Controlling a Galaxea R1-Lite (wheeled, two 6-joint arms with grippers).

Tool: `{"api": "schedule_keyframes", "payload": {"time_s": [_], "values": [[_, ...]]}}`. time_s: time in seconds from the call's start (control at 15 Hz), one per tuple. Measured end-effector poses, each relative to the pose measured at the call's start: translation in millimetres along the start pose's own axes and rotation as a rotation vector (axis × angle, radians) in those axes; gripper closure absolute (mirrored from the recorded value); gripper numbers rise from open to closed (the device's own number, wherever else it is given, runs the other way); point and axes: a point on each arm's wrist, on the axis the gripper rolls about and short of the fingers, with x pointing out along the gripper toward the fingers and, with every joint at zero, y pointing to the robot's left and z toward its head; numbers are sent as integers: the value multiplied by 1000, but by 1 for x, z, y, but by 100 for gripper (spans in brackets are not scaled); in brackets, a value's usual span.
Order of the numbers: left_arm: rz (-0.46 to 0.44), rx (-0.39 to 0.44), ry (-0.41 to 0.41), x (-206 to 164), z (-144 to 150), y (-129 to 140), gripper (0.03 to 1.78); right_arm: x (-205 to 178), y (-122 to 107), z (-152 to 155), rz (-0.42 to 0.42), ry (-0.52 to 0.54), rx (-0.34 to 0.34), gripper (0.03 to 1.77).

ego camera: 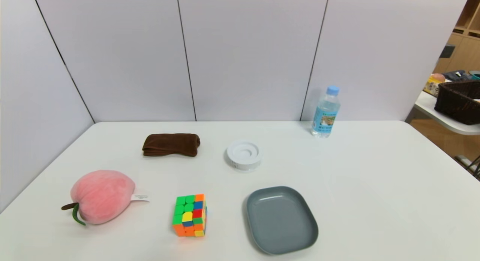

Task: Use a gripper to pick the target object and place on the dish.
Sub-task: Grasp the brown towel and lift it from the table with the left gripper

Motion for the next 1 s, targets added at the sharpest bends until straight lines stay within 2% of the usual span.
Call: {"api": "schedule_keyframes", "payload": {"time_s": [0.2, 0.33, 0.47, 0.6, 0.73, 1.0], "values": [[-2, -11, -57, 0, 6, -1, 12, 0, 0, 0, 0, 0, 0, 9], [-21, -8, -161, -5, 26, -3, 12, 0, 0, 0, 0, 1, 0, 9], [-30, 7, -211, -14, 49, -6, 12, 0, 0, 0, 0, 0, 0, 9], [-50, 39, -218, -19, 77, -9, 12, 0, 0, 0, 0, 0, 0, 9], [-80, 86, -225, -15, 120, -15, 12, 0, 0, 0, 0, 0, 0, 9], [-148, 193, -201, 26, 207, -29, 12, 0, 0, 0, 0, 0, 0, 9]]}}
